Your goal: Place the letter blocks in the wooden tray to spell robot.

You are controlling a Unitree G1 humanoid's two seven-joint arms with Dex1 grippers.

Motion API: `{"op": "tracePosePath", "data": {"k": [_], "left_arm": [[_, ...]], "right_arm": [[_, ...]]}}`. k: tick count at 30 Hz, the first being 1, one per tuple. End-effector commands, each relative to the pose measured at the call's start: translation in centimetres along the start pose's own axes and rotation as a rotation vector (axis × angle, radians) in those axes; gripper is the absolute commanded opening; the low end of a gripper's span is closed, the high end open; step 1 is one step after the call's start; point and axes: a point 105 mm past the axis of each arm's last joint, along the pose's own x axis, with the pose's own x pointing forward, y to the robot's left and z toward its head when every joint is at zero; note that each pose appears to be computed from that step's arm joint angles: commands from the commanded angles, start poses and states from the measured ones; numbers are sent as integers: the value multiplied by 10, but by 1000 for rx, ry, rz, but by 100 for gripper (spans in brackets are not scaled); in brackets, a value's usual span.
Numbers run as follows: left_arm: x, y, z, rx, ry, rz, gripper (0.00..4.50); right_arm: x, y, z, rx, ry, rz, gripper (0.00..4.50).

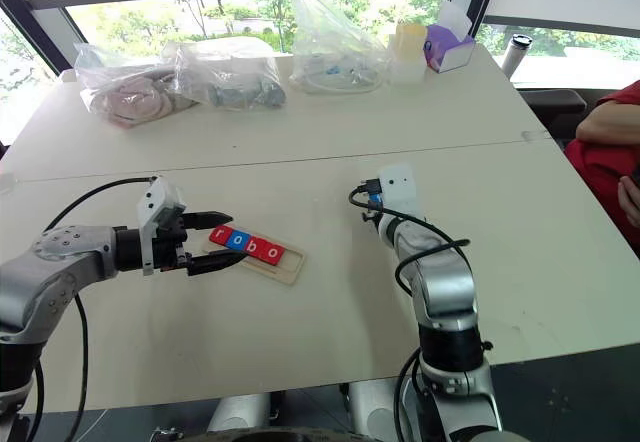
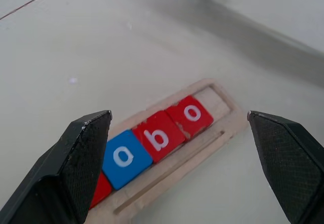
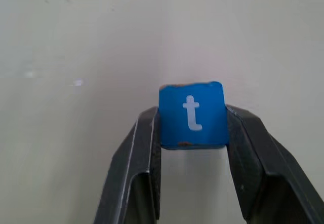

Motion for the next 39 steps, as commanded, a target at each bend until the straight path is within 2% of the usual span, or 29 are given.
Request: {"op": "tracePosePath", "data": {"k": [1, 6, 8, 11, 15, 17, 18, 22, 26, 32, 35, 39], "left_arm": [[1, 4, 8, 50, -11, -5, 450], [8, 8, 8, 50, -13, -31, 450], [11, 9, 7, 54, -7, -38, 450], [12, 11, 6, 59, -6, -40, 450], [12, 12, 2, 72, 12, -39, 450], [12, 12, 1, 72, 12, -32, 450], [11, 12, 1, 72, 12, -30, 450], [7, 13, 1, 73, 11, -24, 450], [6, 12, 8, 77, -7, -39, 450], [1, 6, 22, 120, -8, -66, 450], [-5, 6, 21, 120, 6, -54, 450], [-11, 2, 17, 105, 16, -18, 450]], "right_arm": [[-25, 8, -7, 40, 48, 26, 117], [-32, 8, -28, 61, 116, 14, 117], [-31, 15, -44, 102, 172, 52, 117], [-30, 20, -48, 89, 189, 73, 117], [-30, 21, -39, 78, 157, 86, 309], [-35, 29, -19, 61, 67, 172, 417], [-39, 32, -13, 75, 37, 218, 447], [-54, 20, 1, 17, -28, 297, 447], [-76, 3, 14, -275, -96, 560, 447], [-82, -34, -20, -522, 30, 854, 447], [-73, -45, -31, -683, 56, 902, 447], [-30, -54, -28, -837, 4, 941, 447]]}}
